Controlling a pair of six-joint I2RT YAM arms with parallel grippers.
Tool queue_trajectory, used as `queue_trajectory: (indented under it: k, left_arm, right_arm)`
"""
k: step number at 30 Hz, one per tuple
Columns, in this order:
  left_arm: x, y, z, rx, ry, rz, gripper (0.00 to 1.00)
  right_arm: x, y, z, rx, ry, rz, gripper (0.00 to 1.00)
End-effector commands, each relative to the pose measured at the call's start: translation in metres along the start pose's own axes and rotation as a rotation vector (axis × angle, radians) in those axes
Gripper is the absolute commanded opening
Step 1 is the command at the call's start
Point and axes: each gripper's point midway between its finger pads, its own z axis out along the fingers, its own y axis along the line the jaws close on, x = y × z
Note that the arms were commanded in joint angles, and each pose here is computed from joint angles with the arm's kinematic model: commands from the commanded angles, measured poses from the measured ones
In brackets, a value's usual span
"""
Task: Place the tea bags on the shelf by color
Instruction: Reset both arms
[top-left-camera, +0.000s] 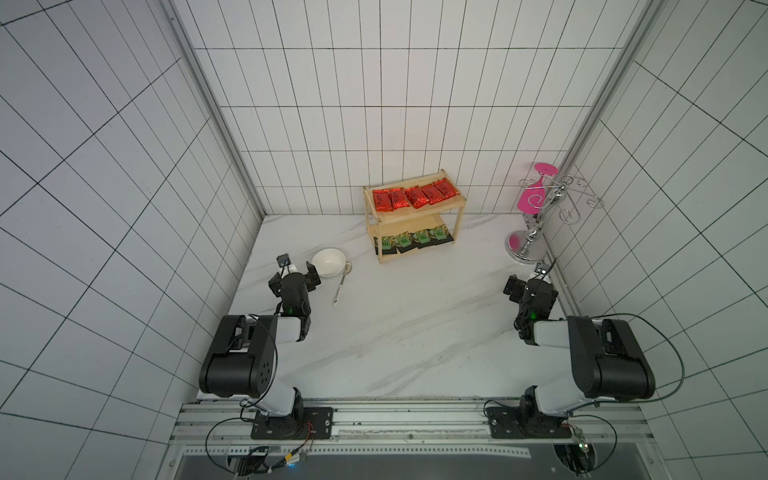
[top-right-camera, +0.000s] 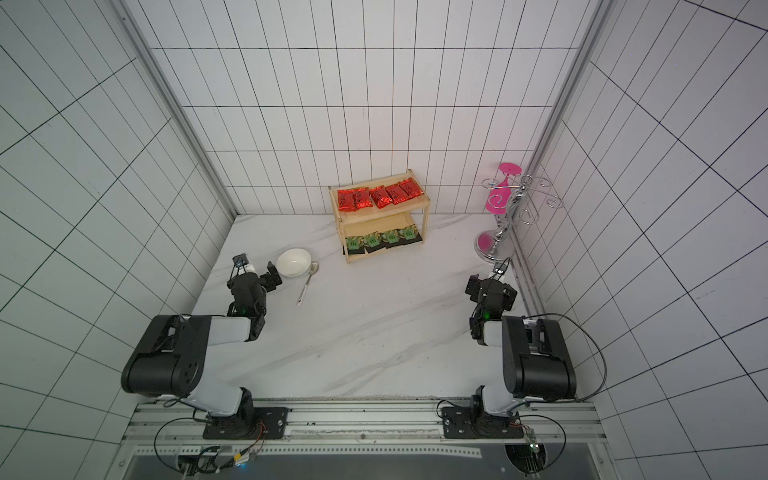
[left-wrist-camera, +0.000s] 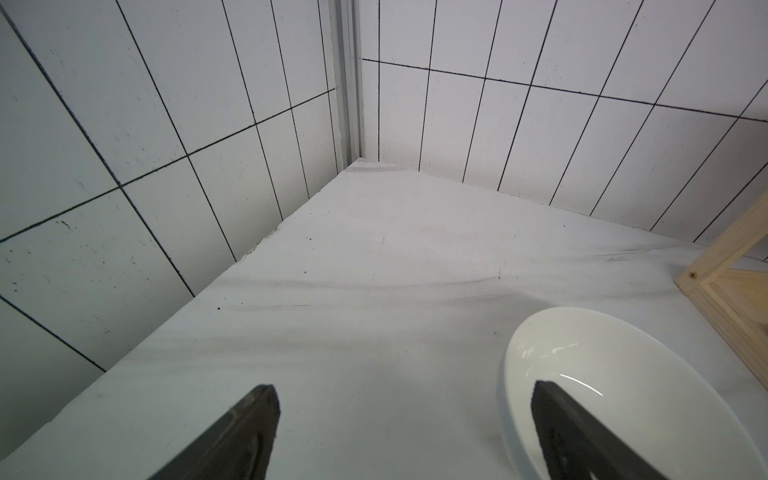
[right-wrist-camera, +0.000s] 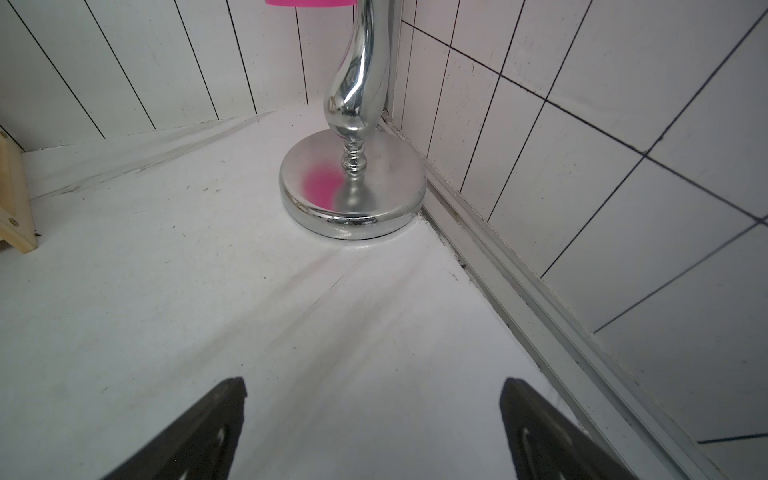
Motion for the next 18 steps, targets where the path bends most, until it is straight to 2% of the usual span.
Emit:
queue_trajectory:
  k: [1,18]
  left_arm:
    - [0.0028,0.0005,-0.0013,-0.004,0.002,0.001,0.98]
    - [0.0029,0.0002,-0.0014,-0.003,0.002,0.001,0.98]
  right_arm:
    - [-0.0087,0.0021,0.0019,0.008,-0.024,0.003,0.99]
    - [-0.0081,0.0027,0.0021,0.007,-0.021,0.0,0.99]
